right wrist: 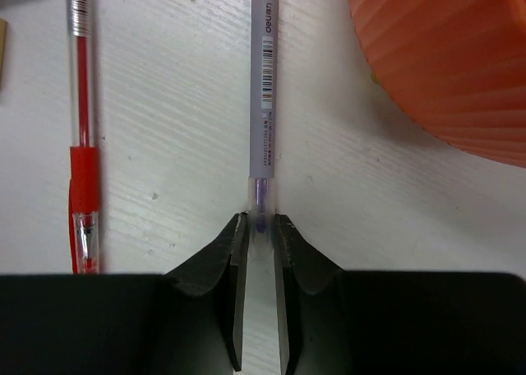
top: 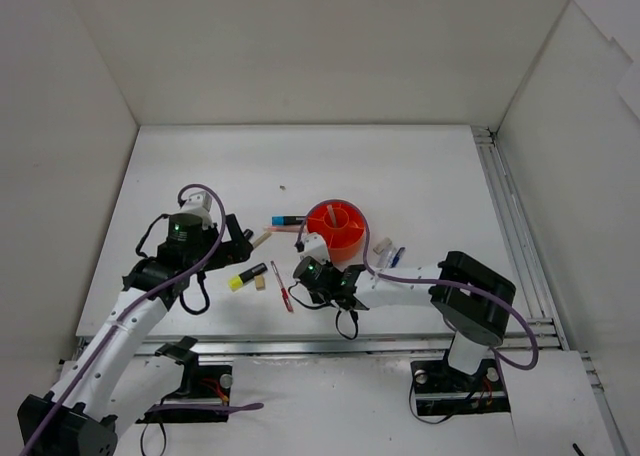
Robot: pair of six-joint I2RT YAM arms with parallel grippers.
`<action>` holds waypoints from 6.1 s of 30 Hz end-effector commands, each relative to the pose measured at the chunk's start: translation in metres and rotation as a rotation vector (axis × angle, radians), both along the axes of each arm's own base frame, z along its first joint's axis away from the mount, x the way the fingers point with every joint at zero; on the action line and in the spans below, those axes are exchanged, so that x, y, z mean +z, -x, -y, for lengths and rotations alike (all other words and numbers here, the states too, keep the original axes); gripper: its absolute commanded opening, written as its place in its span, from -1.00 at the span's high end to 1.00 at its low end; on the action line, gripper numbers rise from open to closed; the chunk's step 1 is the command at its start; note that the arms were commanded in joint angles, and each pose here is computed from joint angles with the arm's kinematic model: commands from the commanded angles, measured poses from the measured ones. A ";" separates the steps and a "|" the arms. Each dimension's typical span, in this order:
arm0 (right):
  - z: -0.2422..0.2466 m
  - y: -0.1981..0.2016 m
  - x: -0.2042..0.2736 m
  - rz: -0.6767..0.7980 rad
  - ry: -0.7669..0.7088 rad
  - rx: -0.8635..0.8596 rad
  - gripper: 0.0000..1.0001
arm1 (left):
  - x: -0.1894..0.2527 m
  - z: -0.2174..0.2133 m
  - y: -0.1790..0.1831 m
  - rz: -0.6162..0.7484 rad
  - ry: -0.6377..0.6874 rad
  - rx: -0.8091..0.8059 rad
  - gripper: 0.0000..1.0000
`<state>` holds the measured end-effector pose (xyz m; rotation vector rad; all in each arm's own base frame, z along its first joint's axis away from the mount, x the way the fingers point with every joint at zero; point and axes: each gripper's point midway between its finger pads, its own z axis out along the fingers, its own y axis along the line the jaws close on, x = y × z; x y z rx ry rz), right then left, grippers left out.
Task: Sort the stationery into containers
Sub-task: Pick up the pen from the center of the board, then place the pen in the storage box.
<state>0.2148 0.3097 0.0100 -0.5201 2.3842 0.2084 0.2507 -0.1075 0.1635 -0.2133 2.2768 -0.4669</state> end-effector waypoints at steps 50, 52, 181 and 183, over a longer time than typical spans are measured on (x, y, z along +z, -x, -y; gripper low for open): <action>-0.024 0.020 0.190 0.404 -0.328 0.508 1.00 | 0.064 0.147 0.012 0.179 0.438 -0.708 1.00; -0.023 0.018 0.189 0.402 -0.320 0.498 1.00 | 0.065 0.147 0.012 0.180 0.446 -0.706 1.00; 0.038 -0.174 0.265 0.832 -0.264 -0.023 1.00 | 0.049 0.020 -0.047 0.109 0.211 -0.086 -0.99; 0.039 -0.179 0.252 0.808 -0.285 -0.026 1.00 | 0.047 0.019 -0.046 0.106 0.207 -0.084 -0.99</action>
